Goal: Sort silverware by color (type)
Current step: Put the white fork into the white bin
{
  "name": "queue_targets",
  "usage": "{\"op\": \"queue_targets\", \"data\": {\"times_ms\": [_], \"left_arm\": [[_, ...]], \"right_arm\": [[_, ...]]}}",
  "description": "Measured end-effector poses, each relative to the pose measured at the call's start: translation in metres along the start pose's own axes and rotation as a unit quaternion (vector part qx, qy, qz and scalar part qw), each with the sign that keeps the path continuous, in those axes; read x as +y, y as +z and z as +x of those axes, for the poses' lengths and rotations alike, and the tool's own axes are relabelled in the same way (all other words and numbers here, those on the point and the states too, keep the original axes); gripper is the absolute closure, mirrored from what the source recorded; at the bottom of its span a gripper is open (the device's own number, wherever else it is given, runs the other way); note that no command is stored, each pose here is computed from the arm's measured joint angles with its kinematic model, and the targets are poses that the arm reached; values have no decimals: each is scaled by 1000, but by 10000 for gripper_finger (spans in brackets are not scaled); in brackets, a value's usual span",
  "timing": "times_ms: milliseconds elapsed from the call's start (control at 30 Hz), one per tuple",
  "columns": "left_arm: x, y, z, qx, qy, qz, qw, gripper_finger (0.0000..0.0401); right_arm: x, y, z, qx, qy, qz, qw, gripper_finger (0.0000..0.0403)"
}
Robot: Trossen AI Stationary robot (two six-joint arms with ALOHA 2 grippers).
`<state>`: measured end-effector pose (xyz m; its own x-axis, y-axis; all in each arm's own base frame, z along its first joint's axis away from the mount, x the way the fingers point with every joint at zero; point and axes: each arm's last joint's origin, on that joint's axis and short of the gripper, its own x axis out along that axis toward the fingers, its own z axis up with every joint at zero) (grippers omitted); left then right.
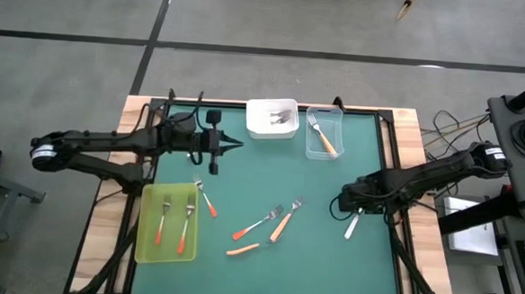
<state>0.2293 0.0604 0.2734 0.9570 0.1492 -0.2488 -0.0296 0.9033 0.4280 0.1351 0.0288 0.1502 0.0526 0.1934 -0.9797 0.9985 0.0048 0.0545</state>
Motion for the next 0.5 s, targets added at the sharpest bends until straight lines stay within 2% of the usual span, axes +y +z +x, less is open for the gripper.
{"op": "queue_targets", "data": {"times_ms": [200,500], "left_arm": [[-2,-4,-2,11,-6,-1,1000,401],[-3,-4,-3,13,-7,-1,1000,401]], "right_arm": [[2,1,10,-5,-30,9,1000,214],[13,3,25,-17,-53,-13,998,285]]}}
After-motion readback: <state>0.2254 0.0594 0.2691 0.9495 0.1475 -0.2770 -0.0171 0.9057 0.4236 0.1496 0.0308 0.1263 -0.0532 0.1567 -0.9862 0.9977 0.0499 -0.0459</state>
